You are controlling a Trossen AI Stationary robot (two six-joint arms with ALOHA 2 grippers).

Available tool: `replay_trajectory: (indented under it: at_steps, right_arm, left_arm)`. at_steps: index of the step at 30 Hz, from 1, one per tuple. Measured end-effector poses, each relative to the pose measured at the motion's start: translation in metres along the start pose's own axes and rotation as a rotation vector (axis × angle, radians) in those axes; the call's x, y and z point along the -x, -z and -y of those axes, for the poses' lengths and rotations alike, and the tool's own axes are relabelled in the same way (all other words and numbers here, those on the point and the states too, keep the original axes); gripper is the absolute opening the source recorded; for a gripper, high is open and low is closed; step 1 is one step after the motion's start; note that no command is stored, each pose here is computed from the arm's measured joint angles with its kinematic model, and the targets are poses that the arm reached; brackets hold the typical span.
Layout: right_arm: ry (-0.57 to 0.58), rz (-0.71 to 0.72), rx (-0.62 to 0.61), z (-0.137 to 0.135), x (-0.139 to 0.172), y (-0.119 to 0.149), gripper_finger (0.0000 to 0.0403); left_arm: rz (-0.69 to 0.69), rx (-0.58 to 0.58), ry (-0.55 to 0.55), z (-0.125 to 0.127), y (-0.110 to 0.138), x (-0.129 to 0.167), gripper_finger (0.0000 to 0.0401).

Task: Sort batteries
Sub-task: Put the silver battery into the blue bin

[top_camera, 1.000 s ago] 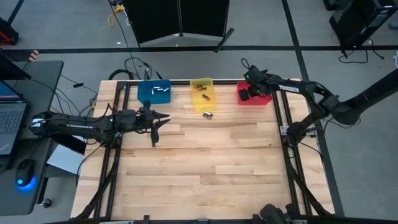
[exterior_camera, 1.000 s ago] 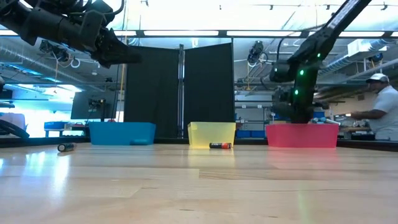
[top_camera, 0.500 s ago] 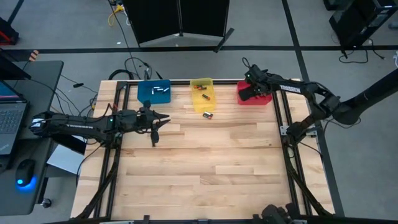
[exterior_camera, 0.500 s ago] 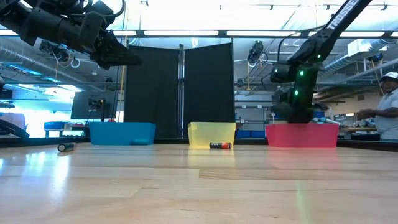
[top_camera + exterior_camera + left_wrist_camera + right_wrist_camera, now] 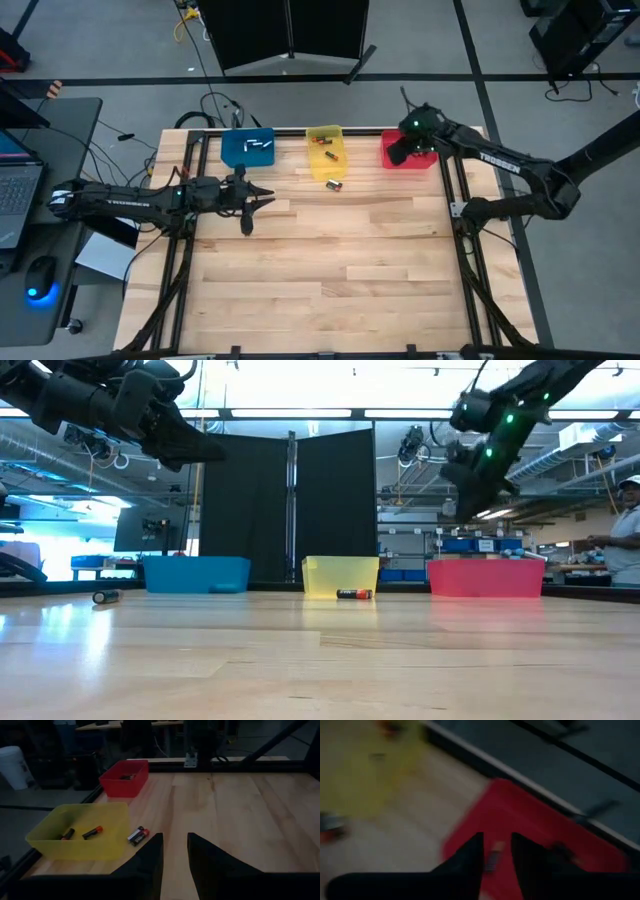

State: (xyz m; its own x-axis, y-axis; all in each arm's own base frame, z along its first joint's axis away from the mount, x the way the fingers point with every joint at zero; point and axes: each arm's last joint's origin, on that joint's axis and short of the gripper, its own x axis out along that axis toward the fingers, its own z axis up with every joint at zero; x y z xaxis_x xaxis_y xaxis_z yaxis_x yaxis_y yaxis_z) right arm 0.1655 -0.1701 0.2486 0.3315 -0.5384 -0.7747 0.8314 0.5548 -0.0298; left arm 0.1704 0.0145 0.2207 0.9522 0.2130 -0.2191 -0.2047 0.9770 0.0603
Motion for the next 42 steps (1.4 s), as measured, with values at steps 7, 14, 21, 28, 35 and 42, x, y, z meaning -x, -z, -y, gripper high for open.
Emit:
replay_trajectory:
  at_steps: [7,14,21,28,35,42]
  right_arm:
    - [-0.299,0.033,0.148,-0.06,0.006,0.019,0.0018]
    - [-0.544,0.172,0.145,-0.113,-0.015,0.065,0.0032]
    - [-0.48,0.239,0.111,-0.138,-0.049,0.09,0.0083]
    - [-0.433,0.266,0.086,-0.143,-0.076,0.094,0.0118]
    - [-0.389,0.27,0.074,-0.147,-0.096,0.092,0.0124]
    - [-0.326,0.242,0.134,-0.164,-0.112,0.078,0.012]
  left_arm:
    - [0.0,0.0,0.004,0.0,0.0,0.0,0.0094]
    - [0.0,0.002,0.004,0.0,0.0,0.0,0.0094]
    - [0.0,0.001,0.004,0.0,0.0,0.0,0.0094]
    - [0.0,0.002,0.004,0.0,0.0,0.0,0.0094]
    - [0.0,0.003,0.004,0.0,0.0,0.0,0.0094]
    - [-0.001,0.004,0.004,0.0,0.0,0.0,0.0094]
